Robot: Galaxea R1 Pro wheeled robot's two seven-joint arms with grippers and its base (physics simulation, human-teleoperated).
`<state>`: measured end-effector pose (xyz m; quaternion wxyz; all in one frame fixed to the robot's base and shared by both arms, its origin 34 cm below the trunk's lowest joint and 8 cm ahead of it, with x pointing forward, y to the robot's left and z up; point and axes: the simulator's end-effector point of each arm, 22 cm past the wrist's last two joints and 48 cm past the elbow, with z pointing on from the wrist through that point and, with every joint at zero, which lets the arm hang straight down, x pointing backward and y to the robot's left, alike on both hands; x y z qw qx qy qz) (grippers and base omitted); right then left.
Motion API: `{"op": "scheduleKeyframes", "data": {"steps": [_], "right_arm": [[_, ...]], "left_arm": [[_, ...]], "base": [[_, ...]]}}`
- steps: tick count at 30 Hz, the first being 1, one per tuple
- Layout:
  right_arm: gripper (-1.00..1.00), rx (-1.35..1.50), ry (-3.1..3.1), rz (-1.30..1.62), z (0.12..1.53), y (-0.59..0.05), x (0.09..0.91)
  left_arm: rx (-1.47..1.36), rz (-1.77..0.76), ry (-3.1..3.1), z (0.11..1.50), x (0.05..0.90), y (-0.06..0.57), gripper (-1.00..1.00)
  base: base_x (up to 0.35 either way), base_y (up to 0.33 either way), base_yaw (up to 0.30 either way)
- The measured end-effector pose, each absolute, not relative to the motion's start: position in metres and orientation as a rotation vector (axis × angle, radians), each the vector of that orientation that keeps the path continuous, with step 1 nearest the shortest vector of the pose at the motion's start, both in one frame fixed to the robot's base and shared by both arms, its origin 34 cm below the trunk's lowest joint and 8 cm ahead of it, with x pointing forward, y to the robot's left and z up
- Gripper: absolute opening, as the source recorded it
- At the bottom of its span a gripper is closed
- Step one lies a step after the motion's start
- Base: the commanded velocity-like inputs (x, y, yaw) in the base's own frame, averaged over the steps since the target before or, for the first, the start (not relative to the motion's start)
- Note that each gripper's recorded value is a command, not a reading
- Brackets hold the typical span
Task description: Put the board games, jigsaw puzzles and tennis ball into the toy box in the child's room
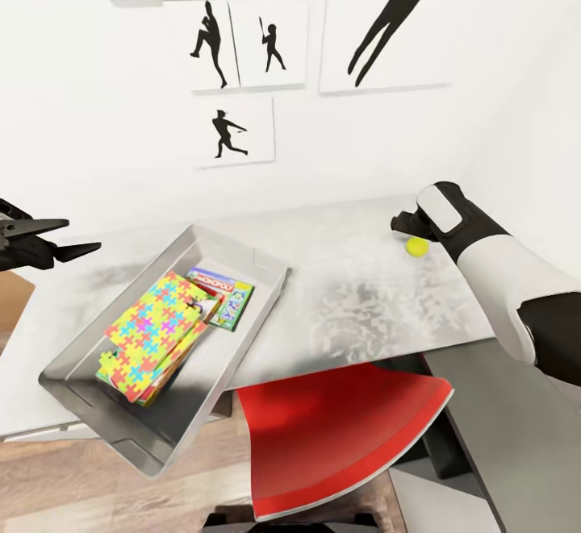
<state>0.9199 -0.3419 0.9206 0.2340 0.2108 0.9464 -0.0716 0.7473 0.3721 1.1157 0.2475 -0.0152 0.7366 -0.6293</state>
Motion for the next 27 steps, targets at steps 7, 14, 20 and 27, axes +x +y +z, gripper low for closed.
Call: {"op": "scheduleKeyframes", "data": {"steps": [7,14,20,27], "right_arm": [[1.0,0.578,2.601,-0.203,0.9164,-0.3427,0.9196],[1.0,0.561,2.596,-0.237,0.9175,-0.3471,0.9201],[1.0,0.554,2.595,-0.248,0.9178,-0.3487,0.92],[1.0,0.553,2.593,-0.25,0.9182,-0.349,0.9203]], "left_arm": [[-0.046,-1.715,2.016,1.1114,0.7477,0.3721,1.0],[-0.046,-1.715,2.017,1.1109,0.7477,0.3721,1.0],[-0.046,-1.715,2.016,1.1111,0.7478,0.3721,1.0],[-0.046,-1.715,2.017,1.1109,0.7477,0.3721,1.0]], "base": [[-0.008,0.0,0.0],[-0.026,0.0,0.0],[-0.006,0.0,0.0],[0.0,0.0,0.0]]}}
